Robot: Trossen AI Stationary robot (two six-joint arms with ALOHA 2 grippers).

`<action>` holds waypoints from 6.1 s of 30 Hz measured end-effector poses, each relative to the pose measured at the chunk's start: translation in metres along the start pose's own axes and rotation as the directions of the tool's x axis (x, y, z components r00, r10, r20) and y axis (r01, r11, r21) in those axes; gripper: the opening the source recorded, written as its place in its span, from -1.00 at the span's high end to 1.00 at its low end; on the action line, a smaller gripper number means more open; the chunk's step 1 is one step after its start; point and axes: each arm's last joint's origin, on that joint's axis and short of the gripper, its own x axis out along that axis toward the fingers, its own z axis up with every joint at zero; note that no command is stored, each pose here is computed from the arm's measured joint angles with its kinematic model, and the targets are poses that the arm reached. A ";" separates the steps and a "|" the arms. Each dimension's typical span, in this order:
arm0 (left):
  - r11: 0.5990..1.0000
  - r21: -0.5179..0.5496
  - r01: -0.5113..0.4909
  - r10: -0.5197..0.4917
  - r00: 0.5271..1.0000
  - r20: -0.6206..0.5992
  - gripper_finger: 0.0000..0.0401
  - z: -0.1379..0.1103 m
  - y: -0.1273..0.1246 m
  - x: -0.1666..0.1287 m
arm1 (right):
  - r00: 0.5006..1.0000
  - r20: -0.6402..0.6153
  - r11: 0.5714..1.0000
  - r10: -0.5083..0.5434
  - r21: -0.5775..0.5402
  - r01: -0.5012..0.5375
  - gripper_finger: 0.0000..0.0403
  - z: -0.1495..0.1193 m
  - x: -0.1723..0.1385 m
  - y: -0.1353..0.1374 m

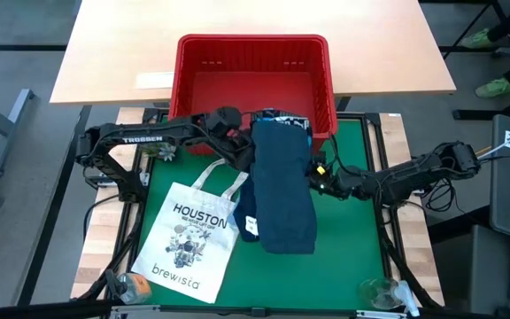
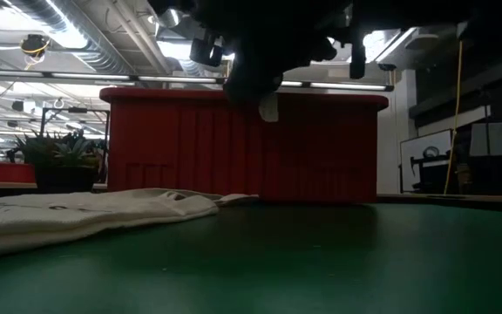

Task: Fold Laundry from Bin
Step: Put the stacked clothes into the bin

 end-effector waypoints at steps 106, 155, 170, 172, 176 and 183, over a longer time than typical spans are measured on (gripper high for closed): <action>0.885 -0.432 -0.172 0.426 0.675 0.602 0.26 0.169 0.278 -0.134 | 0.764 -0.166 0.774 -0.623 -0.270 0.572 0.71 0.155 0.151 -0.319; 0.856 -0.163 -0.490 0.412 0.457 0.788 0.24 0.162 0.208 -0.203 | 0.456 -0.002 0.246 -0.890 -0.844 0.477 -0.02 0.208 0.112 -0.263; 0.901 0.071 -0.429 0.210 0.572 0.793 0.24 0.158 0.155 -0.168 | 0.814 0.033 0.443 -0.580 -0.826 0.349 -0.02 0.231 0.129 -0.212; 0.882 0.109 -0.459 0.209 0.587 0.782 0.24 0.157 0.149 -0.155 | 0.822 0.034 0.430 -0.568 -0.840 0.332 -0.02 0.224 0.135 -0.210; 0.818 0.176 -0.547 0.242 0.605 0.758 0.24 0.152 0.140 -0.130 | 0.801 -0.002 0.412 -0.598 -0.858 0.305 -0.02 0.204 0.145 -0.220; 0.587 0.166 -0.792 0.552 0.542 0.633 0.24 0.140 0.169 -0.094 | 0.765 -0.085 0.430 -0.638 -0.864 0.263 -0.02 0.175 0.155 -0.244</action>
